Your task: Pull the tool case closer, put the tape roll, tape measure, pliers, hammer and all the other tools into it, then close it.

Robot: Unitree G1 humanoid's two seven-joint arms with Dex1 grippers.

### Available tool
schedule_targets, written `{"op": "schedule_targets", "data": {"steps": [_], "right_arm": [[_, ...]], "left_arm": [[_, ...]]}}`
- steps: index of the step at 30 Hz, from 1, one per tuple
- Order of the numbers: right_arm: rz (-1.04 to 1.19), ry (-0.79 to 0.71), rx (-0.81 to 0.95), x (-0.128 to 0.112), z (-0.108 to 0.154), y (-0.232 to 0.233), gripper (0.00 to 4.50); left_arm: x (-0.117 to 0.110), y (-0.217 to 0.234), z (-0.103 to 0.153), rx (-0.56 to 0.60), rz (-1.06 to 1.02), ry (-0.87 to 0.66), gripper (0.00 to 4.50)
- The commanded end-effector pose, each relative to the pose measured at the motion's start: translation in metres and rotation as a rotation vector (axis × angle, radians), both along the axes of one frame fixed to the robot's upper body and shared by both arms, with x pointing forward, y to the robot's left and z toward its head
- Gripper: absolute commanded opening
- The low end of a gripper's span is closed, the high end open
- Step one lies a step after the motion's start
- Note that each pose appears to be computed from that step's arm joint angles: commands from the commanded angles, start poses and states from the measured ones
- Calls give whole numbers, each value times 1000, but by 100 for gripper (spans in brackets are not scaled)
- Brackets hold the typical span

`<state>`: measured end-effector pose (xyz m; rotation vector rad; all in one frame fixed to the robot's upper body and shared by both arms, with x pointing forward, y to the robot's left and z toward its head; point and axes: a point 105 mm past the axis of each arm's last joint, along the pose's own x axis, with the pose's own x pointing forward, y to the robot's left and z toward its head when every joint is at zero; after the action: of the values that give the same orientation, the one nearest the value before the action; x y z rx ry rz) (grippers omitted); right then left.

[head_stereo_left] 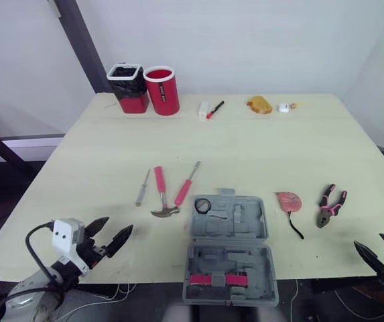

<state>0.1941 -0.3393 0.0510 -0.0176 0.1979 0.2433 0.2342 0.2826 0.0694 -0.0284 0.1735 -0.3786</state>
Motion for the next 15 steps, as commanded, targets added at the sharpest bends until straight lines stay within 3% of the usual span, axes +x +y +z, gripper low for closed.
{"op": "schedule_targets", "data": {"steps": [1,9,15], "right_arm": [[8,-49,-13,3,12,1,445],[126,-55,20,20,31,38,445],[170,-44,-18,46,37,82,445]], "left_arm": [[3,2,12,25,-10,-46,450],[13,-20,21,41,-110,-73,450],[24,-47,39,54,-262,-119,450]]}}
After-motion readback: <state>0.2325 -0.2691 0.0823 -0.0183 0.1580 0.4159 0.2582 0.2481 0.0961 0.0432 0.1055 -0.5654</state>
